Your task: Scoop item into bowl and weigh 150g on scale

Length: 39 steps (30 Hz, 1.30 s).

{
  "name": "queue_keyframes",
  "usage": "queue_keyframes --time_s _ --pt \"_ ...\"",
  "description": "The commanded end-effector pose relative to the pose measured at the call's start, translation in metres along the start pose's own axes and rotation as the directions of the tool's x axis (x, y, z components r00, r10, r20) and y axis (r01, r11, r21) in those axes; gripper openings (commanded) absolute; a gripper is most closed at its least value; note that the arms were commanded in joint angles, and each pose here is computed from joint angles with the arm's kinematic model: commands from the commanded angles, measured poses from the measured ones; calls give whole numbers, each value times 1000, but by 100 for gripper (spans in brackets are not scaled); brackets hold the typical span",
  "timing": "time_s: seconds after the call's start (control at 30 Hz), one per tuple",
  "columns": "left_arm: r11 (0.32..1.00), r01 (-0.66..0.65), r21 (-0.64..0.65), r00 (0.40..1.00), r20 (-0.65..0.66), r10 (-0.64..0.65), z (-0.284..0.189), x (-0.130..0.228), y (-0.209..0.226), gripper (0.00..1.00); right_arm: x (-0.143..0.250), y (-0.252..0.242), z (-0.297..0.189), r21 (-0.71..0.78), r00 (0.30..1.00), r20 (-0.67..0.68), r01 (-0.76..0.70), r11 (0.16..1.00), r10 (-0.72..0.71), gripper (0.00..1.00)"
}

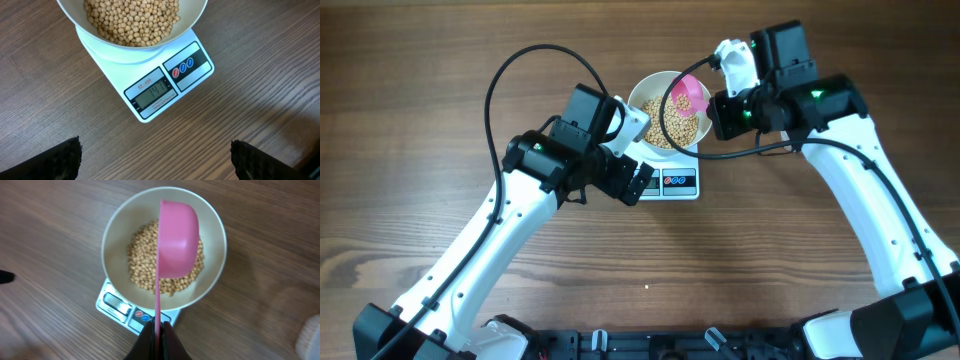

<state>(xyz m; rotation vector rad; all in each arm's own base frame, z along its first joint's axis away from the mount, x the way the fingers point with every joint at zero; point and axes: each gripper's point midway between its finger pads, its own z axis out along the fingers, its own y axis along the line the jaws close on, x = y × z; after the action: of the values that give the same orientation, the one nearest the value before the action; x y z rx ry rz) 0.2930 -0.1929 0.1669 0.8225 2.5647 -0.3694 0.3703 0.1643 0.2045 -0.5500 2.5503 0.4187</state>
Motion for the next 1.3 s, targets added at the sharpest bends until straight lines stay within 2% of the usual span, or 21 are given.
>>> queue_keyframes --time_s 0.0,0.03,0.13,0.23,0.3,0.73,1.27 --pt "1000 9 -11 999 35 -8 -10 -7 2 100 -10 10 -9 -36 998 38 47 998 -46 4" --pt "1000 9 -11 999 35 -8 -10 -7 2 100 -10 13 -9 -57 998 40 54 997 -52 4" --pt "1000 9 -11 999 35 -8 -10 -7 2 100 2 -10 -6 70 1000 -15 12 997 -11 4" --pt "1000 9 -11 999 35 -8 -10 -7 2 100 -1 10 -6 -46 998 0 57 997 -57 4" --pt "1000 9 -11 999 35 -8 -10 -7 2 100 3 -4 -4 35 1000 -21 20 999 -19 4" --pt "1000 9 -11 999 35 -8 -10 -7 2 100 -4 11 -3 -25 999 5 37 999 -37 4" --pt "1000 9 -11 999 35 -8 -10 -7 2 100 -6 15 -1 30 997 6 79 996 -79 4"
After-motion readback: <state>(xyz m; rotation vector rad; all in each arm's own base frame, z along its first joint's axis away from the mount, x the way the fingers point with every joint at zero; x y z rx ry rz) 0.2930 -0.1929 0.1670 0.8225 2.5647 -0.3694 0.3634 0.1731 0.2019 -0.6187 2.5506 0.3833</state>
